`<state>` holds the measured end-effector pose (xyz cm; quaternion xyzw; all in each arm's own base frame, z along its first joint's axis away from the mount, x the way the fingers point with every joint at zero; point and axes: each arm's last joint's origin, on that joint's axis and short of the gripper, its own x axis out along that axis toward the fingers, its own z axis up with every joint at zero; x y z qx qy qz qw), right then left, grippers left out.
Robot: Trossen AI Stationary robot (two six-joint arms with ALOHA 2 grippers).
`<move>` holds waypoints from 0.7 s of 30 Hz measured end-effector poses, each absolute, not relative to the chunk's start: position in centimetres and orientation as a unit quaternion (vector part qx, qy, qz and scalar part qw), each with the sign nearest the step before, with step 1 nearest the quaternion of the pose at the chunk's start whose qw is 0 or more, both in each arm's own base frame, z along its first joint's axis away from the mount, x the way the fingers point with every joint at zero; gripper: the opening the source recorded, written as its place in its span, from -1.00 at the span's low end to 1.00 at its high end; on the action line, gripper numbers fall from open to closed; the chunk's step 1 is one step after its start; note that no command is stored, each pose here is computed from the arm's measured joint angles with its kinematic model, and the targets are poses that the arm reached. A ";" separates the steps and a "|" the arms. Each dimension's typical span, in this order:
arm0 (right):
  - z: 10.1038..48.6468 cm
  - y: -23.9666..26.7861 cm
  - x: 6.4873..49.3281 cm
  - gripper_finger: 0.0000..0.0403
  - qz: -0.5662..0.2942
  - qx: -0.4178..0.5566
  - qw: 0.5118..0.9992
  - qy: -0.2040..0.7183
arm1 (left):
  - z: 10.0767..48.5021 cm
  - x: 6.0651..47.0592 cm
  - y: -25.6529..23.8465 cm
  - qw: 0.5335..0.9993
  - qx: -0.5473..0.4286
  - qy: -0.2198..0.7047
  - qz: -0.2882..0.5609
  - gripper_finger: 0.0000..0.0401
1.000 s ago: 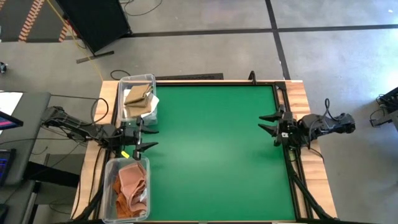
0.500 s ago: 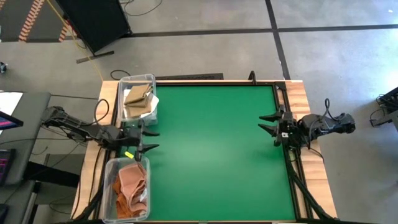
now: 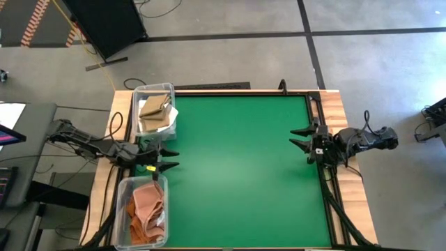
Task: Sort towels by color in basket
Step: Return to Home Position
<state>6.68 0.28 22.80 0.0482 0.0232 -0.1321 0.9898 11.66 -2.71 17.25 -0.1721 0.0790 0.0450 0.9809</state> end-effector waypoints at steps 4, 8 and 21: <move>22.8 0.3 6.7 -0.03 -0.132 0.048 0.990 0.023 | 17.2 11.7 -2.7 0.980 -0.178 0.080 0.046 0.07; 22.8 0.3 6.7 -0.03 -0.132 0.048 0.990 0.023 | 17.2 11.7 -2.7 0.980 -0.179 0.080 0.046 0.07; 22.8 0.3 6.7 -0.03 -0.132 0.048 0.990 0.023 | 17.2 11.7 -2.7 0.979 -0.180 0.082 0.046 0.07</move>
